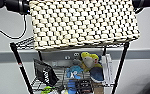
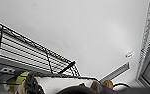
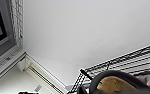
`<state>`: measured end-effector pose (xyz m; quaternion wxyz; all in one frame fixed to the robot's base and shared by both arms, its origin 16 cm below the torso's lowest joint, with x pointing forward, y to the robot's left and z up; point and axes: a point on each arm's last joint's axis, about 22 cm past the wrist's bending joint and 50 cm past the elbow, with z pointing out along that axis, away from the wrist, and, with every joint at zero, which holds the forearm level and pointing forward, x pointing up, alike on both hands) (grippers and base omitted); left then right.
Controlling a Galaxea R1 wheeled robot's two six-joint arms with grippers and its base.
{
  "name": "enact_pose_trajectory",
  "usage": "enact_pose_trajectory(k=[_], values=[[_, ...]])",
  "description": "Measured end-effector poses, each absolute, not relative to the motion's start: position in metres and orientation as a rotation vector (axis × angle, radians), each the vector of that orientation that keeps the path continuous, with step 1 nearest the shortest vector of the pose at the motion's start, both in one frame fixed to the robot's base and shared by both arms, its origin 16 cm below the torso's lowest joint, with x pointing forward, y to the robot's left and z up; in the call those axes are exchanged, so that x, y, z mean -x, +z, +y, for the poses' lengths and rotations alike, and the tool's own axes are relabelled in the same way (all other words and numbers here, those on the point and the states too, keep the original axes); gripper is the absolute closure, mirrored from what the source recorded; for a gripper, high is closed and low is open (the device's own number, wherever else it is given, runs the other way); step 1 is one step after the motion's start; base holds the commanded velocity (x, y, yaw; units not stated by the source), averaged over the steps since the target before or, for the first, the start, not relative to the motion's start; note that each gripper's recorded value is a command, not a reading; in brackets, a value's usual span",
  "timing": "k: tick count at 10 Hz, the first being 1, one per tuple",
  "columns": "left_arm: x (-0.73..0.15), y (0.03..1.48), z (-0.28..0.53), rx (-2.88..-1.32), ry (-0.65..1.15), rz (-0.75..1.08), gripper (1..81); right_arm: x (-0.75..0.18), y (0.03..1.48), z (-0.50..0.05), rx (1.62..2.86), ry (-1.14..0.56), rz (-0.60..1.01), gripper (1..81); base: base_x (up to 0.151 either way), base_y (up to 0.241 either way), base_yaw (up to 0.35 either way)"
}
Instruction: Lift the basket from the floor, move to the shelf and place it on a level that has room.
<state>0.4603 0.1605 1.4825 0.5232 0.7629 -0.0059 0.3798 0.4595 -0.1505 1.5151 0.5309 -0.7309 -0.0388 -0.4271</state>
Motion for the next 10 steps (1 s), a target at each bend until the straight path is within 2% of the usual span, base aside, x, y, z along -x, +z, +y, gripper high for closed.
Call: enact_pose_trajectory(k=[6, 8, 10], values=[[-0.451, 1.548, 0.153, -1.798, 1.012, -0.06, 81.1, -0.471, 1.527, -0.156, 1.804, -1.055, -0.093, 81.1, 0.0, 0.0, 0.0], [-0.458, 1.554, 0.159, -1.792, 1.085, -0.09, 81.1, -0.485, 1.542, -0.15, 1.796, -1.148, -0.147, 81.1, 0.0, 0.0, 0.0], [-0.478, 1.558, 0.171, -1.776, 1.135, -0.072, 81.1, -0.497, 1.54, -0.156, 1.796, -1.171, -0.141, 81.1, 0.0, 0.0, 0.0]])
